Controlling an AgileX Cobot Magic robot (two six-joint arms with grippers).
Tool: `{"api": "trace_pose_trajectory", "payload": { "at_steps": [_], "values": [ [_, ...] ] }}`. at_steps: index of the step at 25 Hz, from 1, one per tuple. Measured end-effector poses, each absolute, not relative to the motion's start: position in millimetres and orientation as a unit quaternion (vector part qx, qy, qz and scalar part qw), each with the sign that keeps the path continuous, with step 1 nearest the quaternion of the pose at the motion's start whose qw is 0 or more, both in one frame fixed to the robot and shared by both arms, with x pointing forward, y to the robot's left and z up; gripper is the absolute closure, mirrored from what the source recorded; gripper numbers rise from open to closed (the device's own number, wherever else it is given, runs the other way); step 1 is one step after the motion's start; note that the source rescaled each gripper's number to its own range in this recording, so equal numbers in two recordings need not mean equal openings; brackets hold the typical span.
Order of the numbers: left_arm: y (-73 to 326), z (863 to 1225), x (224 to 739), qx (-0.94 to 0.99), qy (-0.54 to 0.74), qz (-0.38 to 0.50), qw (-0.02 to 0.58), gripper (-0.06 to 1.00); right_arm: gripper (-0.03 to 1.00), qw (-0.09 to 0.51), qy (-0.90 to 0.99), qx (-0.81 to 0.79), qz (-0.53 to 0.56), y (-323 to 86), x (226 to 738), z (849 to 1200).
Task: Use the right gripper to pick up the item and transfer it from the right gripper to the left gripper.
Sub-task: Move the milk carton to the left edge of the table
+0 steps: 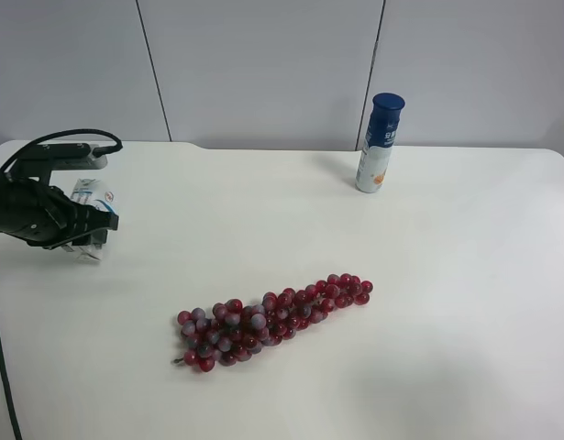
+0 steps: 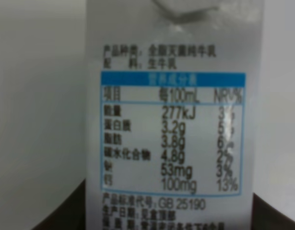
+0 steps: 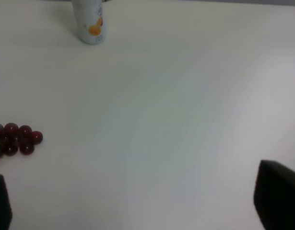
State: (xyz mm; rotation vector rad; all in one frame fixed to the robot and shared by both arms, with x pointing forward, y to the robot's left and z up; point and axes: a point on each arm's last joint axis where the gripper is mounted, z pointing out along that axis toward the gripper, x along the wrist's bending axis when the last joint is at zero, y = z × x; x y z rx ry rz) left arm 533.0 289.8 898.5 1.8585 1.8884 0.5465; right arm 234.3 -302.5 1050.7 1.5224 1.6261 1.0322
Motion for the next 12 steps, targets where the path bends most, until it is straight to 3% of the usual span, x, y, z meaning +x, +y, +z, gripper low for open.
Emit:
{"api": "trace_pose_trajectory", "payload": {
  "at_steps": [12],
  "values": [
    [300.6, 897.8, 532.5, 0.674, 0.68, 0.2, 0.207, 0.94, -0.03, 0.337, 0.624, 0.584, 0.396, -302.5, 234.3, 1050.7]
  ]
}}
